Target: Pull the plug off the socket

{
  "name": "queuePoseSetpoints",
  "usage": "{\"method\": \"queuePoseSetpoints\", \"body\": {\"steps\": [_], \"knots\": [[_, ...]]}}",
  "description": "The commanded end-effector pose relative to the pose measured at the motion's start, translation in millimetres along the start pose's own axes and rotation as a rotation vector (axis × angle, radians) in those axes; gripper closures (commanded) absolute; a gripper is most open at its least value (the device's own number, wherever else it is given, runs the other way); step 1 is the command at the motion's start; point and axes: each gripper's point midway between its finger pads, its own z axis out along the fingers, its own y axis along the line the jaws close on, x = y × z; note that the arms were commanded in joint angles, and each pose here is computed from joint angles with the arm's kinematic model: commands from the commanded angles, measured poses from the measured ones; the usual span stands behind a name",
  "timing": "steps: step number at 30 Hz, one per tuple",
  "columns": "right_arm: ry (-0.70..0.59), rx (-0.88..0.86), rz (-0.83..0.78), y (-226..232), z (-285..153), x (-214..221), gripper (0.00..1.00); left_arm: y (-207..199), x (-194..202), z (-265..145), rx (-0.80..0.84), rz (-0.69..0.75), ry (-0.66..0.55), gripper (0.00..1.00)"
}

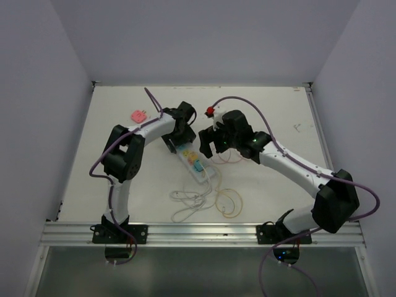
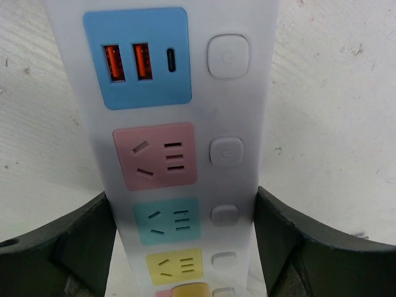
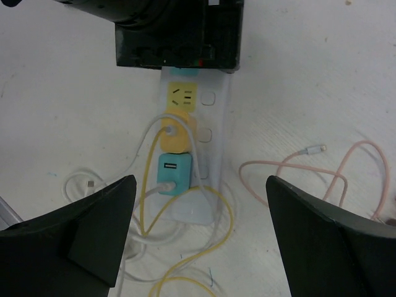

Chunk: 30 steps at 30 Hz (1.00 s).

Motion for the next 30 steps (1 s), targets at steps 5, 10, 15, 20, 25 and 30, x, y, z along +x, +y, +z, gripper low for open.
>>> {"method": "queuePoseSetpoints", "body": {"steps": [5,10,15,20,25,30], "knots": [[0.027,0.024,-0.161,34,28,-7,0.22,-1,10,15,-0.006,0.017,0.044,1.0],[0.05,0.046,-0.2,44,45,-1,0.45,-3,7,11,0.0,0.02,0.034,1.0],[0.088,0.047,-0.199,45,62,13,0.59,-3,7,12,-0.003,0.024,0.034,1.0],[0.109,0.058,-0.182,46,74,24,0.61,-4,6,10,0.001,0.023,0.034,1.0],[0.141,0.076,-0.17,43,85,33,0.57,-8,5,8,0.01,0.022,0.034,1.0],[0.163,0.076,-0.167,44,93,39,0.56,-8,4,7,0.011,0.022,0.032,1.0]]}}
